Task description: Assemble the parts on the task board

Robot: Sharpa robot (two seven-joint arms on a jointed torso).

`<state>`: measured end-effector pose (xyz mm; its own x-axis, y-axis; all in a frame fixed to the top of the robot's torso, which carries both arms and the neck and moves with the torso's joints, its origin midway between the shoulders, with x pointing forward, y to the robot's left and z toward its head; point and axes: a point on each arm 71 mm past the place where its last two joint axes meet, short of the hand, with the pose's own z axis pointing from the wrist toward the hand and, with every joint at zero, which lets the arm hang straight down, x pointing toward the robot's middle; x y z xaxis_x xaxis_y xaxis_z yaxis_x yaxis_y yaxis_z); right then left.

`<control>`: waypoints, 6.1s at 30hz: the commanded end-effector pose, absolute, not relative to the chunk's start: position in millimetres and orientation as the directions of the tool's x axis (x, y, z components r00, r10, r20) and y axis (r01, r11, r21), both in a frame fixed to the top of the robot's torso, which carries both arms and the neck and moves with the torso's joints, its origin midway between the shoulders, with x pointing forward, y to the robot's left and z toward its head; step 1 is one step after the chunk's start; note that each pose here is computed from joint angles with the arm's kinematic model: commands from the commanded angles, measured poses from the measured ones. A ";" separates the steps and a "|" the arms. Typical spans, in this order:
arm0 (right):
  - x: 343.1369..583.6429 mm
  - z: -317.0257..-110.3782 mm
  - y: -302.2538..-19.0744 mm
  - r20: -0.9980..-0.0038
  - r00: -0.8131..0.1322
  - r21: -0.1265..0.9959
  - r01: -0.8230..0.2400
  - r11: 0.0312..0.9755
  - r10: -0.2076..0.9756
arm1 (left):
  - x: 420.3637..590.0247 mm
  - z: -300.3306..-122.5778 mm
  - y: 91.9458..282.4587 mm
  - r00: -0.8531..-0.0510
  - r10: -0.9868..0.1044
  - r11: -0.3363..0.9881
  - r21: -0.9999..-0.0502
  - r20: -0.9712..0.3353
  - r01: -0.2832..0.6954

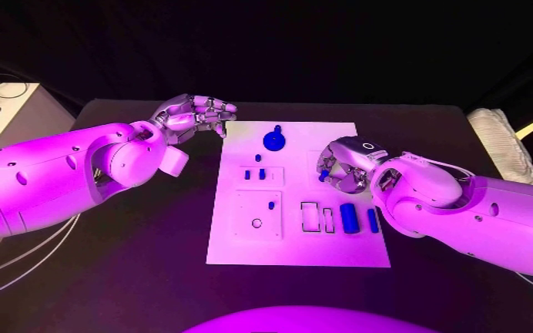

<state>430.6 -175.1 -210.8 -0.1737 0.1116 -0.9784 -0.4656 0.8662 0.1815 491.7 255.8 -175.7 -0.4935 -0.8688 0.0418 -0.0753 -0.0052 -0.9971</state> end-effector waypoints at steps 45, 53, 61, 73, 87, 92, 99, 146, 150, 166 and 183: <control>374.7 -186.0 -81.8 -0.936 -0.249 0.351 -0.693 0.629 0.248 | 497.2 -177.4 249.3 -0.500 -0.865 -0.015 -0.997 0.048 -0.071; 365.7 -205.4 -67.8 -0.934 -0.276 0.357 -0.710 0.606 0.227 | 496.8 -177.3 248.8 -0.501 -0.864 -0.015 -0.997 0.049 -0.071; 363.5 -221.1 -62.5 -0.936 -0.291 0.351 -0.707 0.614 0.199 | 496.7 -177.3 248.1 -0.503 -0.863 -0.016 -0.997 0.050 -0.072; 362.3 -229.9 -60.1 -0.940 -0.296 0.333 -0.703 0.629 0.167 | 496.6 -177.4 248.5 -0.504 -0.862 -0.015 -0.997 0.050 -0.073; 363.2 -233.2 -63.4 -0.948 -0.285 0.308 -0.698 0.646 0.143 | 496.5 -177.5 250.2 -0.501 -0.864 -0.014 -0.997 0.049 -0.074; 363.1 -233.8 -63.9 -0.949 -0.286 0.302 -0.698 0.649 0.134 | 496.4 -177.5 250.4 -0.501 -0.864 -0.014 -0.997 0.049 -0.074; 363.0 -235.3 -63.4 -0.950 -0.292 0.292 -0.699 0.653 0.113 | 496.3 -177.6 250.5 -0.501 -0.864 -0.013 -0.997 0.049 -0.075; 360.8 -236.1 -54.5 -0.947 -0.282 0.314 -0.714 0.626 0.152 | 495.5 -177.6 251.2 -0.501 -0.864 -0.011 -0.997 0.049 -0.080; 360.1 -234.2 -56.9 -0.946 -0.275 0.320 -0.712 0.625 0.171 | 495.5 -177.7 251.2 -0.502 -0.864 -0.011 -0.997 0.050 -0.080; 390.0 -198.0 -159.6 -0.799 -0.395 0.590 -0.375 0.715 0.453 | 495.9 -178.7 254.5 -0.494 -0.868 -0.008 -0.997 0.048 -0.083; 379.5 -208.9 -264.2 -0.789 -0.454 0.476 -0.025 0.879 0.414 | 489.5 -184.3 257.5 -0.488 -0.871 -0.021 -0.997 0.056 -0.077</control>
<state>382.2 -262.6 -203.8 -0.4107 0.4394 -0.7989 -0.0757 0.8567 0.5102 490.3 259.3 -186.3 -0.4821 -0.8749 0.0466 -0.0966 0.0002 -0.9953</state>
